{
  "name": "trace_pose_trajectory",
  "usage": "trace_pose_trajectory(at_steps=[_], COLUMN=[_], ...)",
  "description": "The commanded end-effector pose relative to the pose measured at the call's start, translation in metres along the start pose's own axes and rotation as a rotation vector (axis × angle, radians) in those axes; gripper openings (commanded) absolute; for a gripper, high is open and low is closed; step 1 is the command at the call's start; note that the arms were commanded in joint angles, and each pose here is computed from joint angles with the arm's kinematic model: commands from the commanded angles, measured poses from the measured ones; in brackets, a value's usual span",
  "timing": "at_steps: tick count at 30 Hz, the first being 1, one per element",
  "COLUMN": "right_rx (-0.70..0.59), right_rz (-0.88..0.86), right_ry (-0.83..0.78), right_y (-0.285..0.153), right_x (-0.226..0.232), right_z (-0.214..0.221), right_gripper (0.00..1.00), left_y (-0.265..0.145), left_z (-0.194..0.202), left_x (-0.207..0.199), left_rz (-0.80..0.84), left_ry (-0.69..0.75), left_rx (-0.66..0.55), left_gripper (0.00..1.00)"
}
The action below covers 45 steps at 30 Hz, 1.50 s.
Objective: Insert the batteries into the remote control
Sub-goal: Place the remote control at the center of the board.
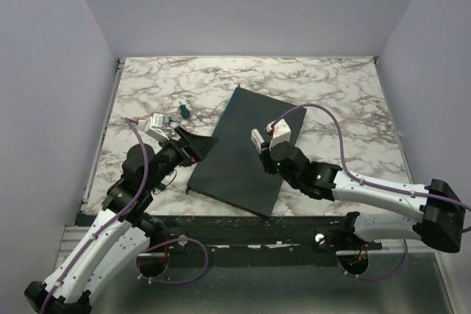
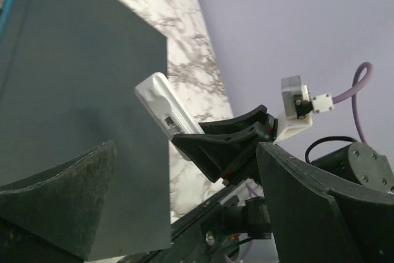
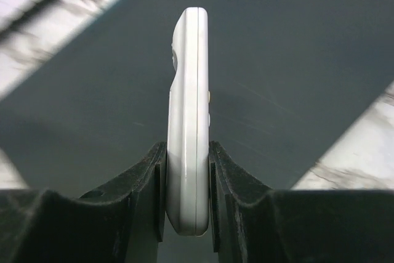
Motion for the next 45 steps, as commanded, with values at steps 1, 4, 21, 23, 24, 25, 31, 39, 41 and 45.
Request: trace_pose_trajectory(at_steps=[1, 4, 21, 23, 24, 25, 31, 39, 41, 45], right_rx=[0.054, 0.064, 0.296, 0.310, 0.317, 0.322, 0.339, 0.319, 0.295, 0.235], right_rz=[0.242, 0.306, 0.375, 0.363, 0.356, 0.346, 0.303, 0.257, 0.232, 0.190], right_ry=[-0.168, -0.188, -0.358, -0.366, -0.371, -0.375, -0.409, -0.403, -0.383, -0.337], right_y=[0.009, 0.015, 0.063, 0.067, 0.069, 0.070, 0.074, 0.072, 0.070, 0.063], right_x=[-0.025, -0.029, -0.009, -0.005, -0.003, -0.001, 0.008, 0.012, 0.014, 0.017], right_z=[0.031, 0.042, 0.075, 0.078, 0.078, 0.079, 0.085, 0.081, 0.077, 0.062], right_gripper=[0.01, 0.01, 0.07, 0.13, 0.17, 0.20, 0.40, 0.68, 0.77, 0.90], left_y=[-0.010, -0.010, -0.006, -0.007, -0.008, -0.008, -0.007, -0.005, -0.006, -0.006], left_z=[0.000, 0.001, 0.007, 0.007, 0.007, 0.007, 0.009, 0.010, 0.010, 0.009], left_x=[0.026, 0.028, 0.033, 0.033, 0.034, 0.034, 0.037, 0.037, 0.037, 0.039], left_rz=[-0.193, -0.180, -0.135, -0.135, -0.133, -0.132, -0.125, -0.111, -0.114, -0.125], left_ry=[0.068, 0.058, 0.017, 0.020, 0.022, 0.021, 0.008, -0.015, -0.014, -0.014], left_rx=[-0.017, -0.017, 0.008, 0.006, 0.004, 0.004, 0.012, 0.021, 0.021, 0.012], left_gripper=[0.99, 0.99, 0.99, 0.99, 0.99, 0.99, 0.99, 0.99, 0.99, 0.99])
Point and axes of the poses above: each gripper's point midway between its finger pads, its own y axis out along the fingers, its own x axis along the line the jaws close on, z = x × y, the point moved 8 cm from there along -y, back along the fingers, and after that the axes turned 14 degrees about -y, right-handed, at the moved point
